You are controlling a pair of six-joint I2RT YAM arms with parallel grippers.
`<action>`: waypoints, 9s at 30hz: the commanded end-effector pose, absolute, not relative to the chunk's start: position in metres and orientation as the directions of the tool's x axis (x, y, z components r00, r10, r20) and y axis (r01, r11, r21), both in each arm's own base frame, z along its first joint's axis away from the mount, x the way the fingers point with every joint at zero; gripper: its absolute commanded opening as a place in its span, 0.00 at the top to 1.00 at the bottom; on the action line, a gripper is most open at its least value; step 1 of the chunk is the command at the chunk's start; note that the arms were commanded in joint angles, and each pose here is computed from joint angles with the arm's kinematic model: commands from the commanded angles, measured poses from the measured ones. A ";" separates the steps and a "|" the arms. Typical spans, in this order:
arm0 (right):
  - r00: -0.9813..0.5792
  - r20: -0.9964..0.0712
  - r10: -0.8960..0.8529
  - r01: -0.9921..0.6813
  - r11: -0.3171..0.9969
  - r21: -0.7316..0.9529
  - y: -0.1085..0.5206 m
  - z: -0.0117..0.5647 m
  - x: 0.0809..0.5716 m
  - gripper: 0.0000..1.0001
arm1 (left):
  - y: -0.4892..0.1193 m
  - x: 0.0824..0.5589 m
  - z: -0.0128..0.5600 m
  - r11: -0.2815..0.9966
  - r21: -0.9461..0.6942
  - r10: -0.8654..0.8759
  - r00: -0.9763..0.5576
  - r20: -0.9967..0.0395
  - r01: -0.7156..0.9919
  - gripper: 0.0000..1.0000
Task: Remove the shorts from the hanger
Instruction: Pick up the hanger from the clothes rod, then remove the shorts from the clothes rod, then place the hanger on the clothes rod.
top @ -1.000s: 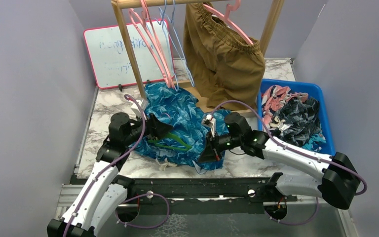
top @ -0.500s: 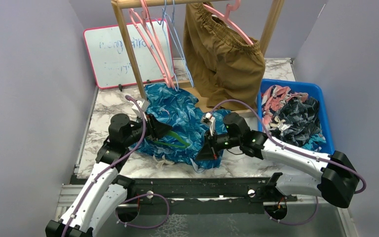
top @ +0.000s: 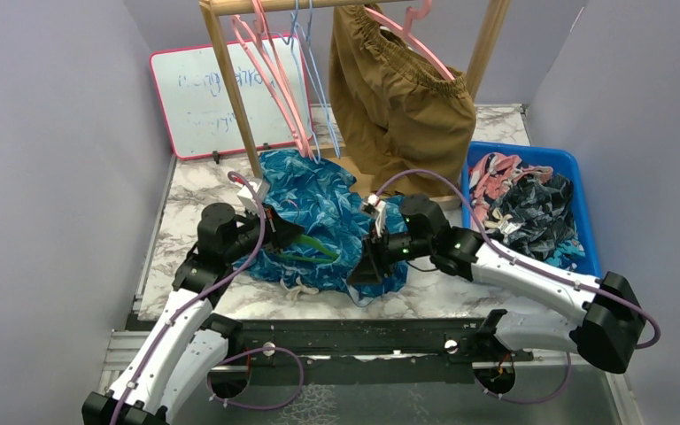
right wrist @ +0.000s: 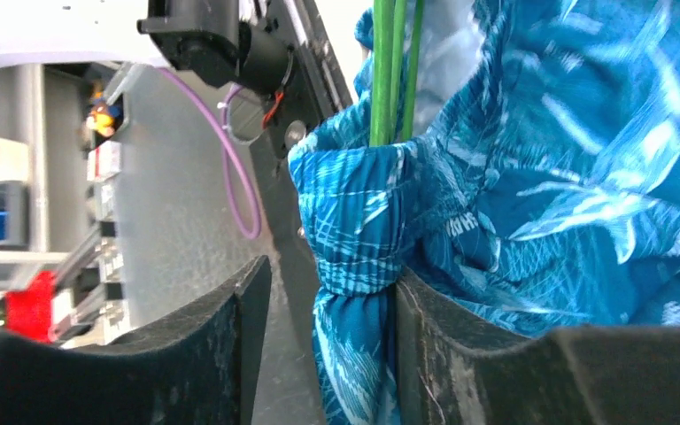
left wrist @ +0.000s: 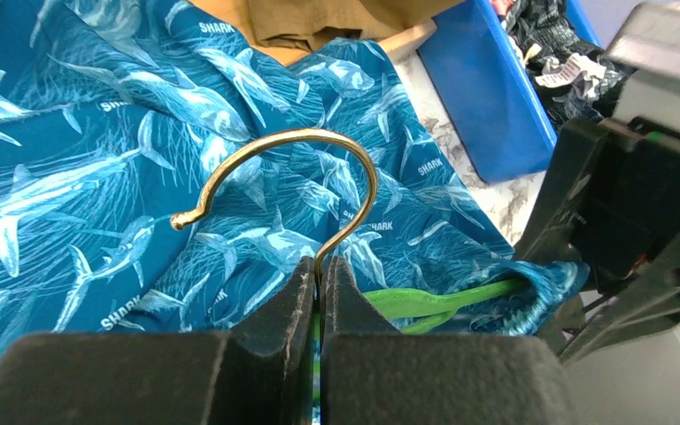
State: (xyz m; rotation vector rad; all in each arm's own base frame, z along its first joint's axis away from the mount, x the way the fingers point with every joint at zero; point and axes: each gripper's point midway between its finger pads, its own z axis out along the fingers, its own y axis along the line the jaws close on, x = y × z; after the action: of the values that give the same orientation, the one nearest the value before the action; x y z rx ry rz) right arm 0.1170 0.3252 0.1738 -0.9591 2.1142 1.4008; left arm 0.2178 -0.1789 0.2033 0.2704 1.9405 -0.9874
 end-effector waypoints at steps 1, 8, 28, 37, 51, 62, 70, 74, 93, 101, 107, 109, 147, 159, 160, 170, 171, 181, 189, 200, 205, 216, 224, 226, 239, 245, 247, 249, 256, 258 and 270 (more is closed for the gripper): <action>-0.565 -0.779 -0.273 -0.819 0.300 0.489 0.325 0.210 0.139 0.43 | -0.174 0.221 0.222 0.676 -0.487 -0.209 -0.490 -0.846 0.553 1.00; -0.535 -0.788 -0.306 -0.836 0.327 0.440 0.335 0.214 0.157 0.38 | -0.175 0.222 0.219 0.674 -0.493 -0.203 -0.503 -0.840 0.550 1.00; -0.533 -0.724 -0.439 -0.846 0.299 0.441 0.343 0.181 0.149 0.55 | -0.173 0.225 0.214 0.691 -0.491 -0.198 -0.515 -0.834 0.530 1.00; -0.509 -0.753 -0.417 -0.846 0.405 0.348 0.326 0.182 0.164 0.90 | -0.167 0.228 0.210 0.722 -0.484 -0.201 -0.518 -0.831 0.495 1.00; -0.440 -0.866 -0.238 -0.729 0.658 0.189 0.257 0.216 0.185 0.99 | -0.134 0.241 0.209 0.840 -0.427 -0.244 -0.469 -0.849 0.335 1.00; -0.526 -0.788 -0.321 -0.585 0.809 0.061 0.206 0.176 0.191 0.99 | -0.099 0.242 0.227 0.899 -0.390 -0.307 -0.347 -0.886 0.198 1.00; -0.562 -0.757 -0.334 -0.614 0.781 0.111 0.223 0.160 0.187 0.99 | -0.091 0.241 0.232 0.906 -0.389 -0.325 -0.317 -0.891 0.164 1.00; -0.594 -0.717 -0.365 -0.606 0.789 0.101 0.227 0.144 0.190 0.99 | -0.091 0.239 0.233 0.903 -0.395 -0.332 -0.310 -0.891 0.168 1.00; -0.652 -0.726 -0.219 -0.470 0.868 0.159 0.218 0.127 0.208 0.99 | -0.057 0.233 0.231 0.917 -0.400 -0.389 -0.269 -0.881 -0.018 1.00; -0.624 -0.762 -0.174 -0.581 0.755 0.303 0.251 0.144 0.196 0.96 | -0.077 0.236 0.228 0.908 -0.412 -0.372 -0.308 -0.876 0.075 1.00; -0.627 -0.764 -0.151 -0.546 0.785 0.292 0.251 0.152 0.206 0.74 | -0.100 0.238 0.223 0.887 -0.423 -0.338 -0.365 -0.867 0.183 1.00; -0.602 -0.788 -0.132 -0.550 0.784 0.289 0.247 0.164 0.206 0.66 | -0.103 0.239 0.220 0.885 -0.425 -0.332 -0.379 -0.863 0.192 1.00; -0.599 -0.788 -0.144 -0.725 0.516 0.457 0.285 0.169 0.161 0.99 | -0.161 0.227 0.222 0.736 -0.461 -0.218 -0.471 -0.855 0.496 0.61; -0.597 -0.801 0.048 -0.606 0.628 0.489 0.263 0.199 0.178 0.99 | -0.140 0.230 0.229 0.807 -0.419 -0.242 -0.415 -0.877 0.416 0.22; -0.601 -0.797 0.051 -0.583 0.654 0.482 0.257 0.206 0.179 0.99 | -0.135 0.231 0.229 0.821 -0.415 -0.250 -0.406 -0.879 0.393 0.20; -0.535 -0.841 0.076 -0.569 0.704 0.425 0.215 0.247 0.165 0.99 | -0.113 0.237 0.226 0.873 -0.401 -0.288 -0.370 -0.883 0.278 0.07; -0.529 -0.845 0.084 -0.567 0.706 0.425 0.212 0.250 0.164 0.99 | -0.113 0.237 0.224 0.875 -0.401 -0.288 -0.375 -0.881 0.272 0.07; -0.469 -0.868 0.160 -0.544 0.723 0.427 0.185 0.285 0.156 0.99 | -0.117 0.240 0.208 0.873 -0.418 -0.282 -0.439 -0.853 0.251 0.10; -0.419 -0.879 0.228 -0.541 0.715 0.443 0.171 0.309 0.151 0.99 | -0.120 0.240 0.205 0.869 -0.423 -0.278 -0.456 -0.845 0.255 0.12; -0.148 -0.942 0.300 -0.541 0.773 0.331 0.151 0.359 0.175 0.99 | -0.120 0.240 0.214 0.879 -0.362 -0.211 -0.427 -0.879 0.310 0.13; -0.014 -0.946 0.325 -0.563 0.779 0.277 0.161 0.388 0.192 0.99 | -0.107 0.246 0.212 0.921 -0.275 -0.141 -0.423 -0.895 0.276 0.13; -0.119 -0.976 0.183 -0.573 0.790 0.218 0.205 0.361 0.221 0.99 | -0.107 0.247 0.203 0.923 -0.276 -0.136 -0.443 -0.886 0.267 0.13; -0.548 -0.828 -0.123 -0.592 0.756 0.280 0.202 0.205 0.164 0.99 | -0.111 0.249 0.197 0.919 -0.279 -0.125 -0.465 -0.876 0.279 0.13; -0.597 -0.791 -0.134 -0.582 0.752 0.311 0.203 0.194 0.156 0.99 | -0.112 0.250 0.194 0.918 -0.280 -0.121 -0.476 -0.871 0.279 0.13; -0.682 -0.716 -0.148 -0.518 0.789 0.330 0.210 0.171 0.161 0.96 | -0.113 0.249 0.193 0.917 -0.282 -0.120 -0.479 -0.869 0.282 0.13; -0.647 -0.757 -0.091 -0.502 0.798 0.332 0.213 0.186 0.174 0.99 | -0.113 0.249 0.192 0.917 -0.281 -0.118 -0.482 -0.868 0.283 0.13; -0.596 -0.802 -0.035 -0.510 0.788 0.345 0.213 0.206 0.179 0.99 | -0.113 0.249 0.192 0.917 -0.281 -0.116 -0.482 -0.868 0.285 0.13; -0.536 -0.844 0.032 -0.508 0.786 0.352 0.209 0.228 0.184 0.99 | -0.113 0.250 0.192 0.917 -0.281 -0.116 -0.482 -0.869 0.285 0.13; -0.422 -0.902 0.094 -0.498 0.807 0.317 0.195 0.267 0.194 0.99 | -0.113 0.250 0.193 0.918 -0.279 -0.117 -0.480 -0.869 0.282 0.13; -0.413 -0.906 0.091 -0.492 0.815 0.306 0.194 0.271 0.197 0.99 | -0.113 0.250 0.193 0.918 -0.279 -0.116 -0.481 -0.869 0.282 0.13; -0.207 -0.948 0.241 -0.520 0.794 0.315 0.185 0.349 0.205 0.99 | -0.113 0.251 0.192 0.919 -0.278 -0.116 -0.482 -0.868 0.279 0.13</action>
State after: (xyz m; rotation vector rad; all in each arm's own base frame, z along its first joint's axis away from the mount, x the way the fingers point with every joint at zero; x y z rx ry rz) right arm 0.1971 0.1903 0.2755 -0.2979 1.8712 0.6548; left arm 0.2475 -0.1103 0.1795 0.0981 2.0596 -0.4621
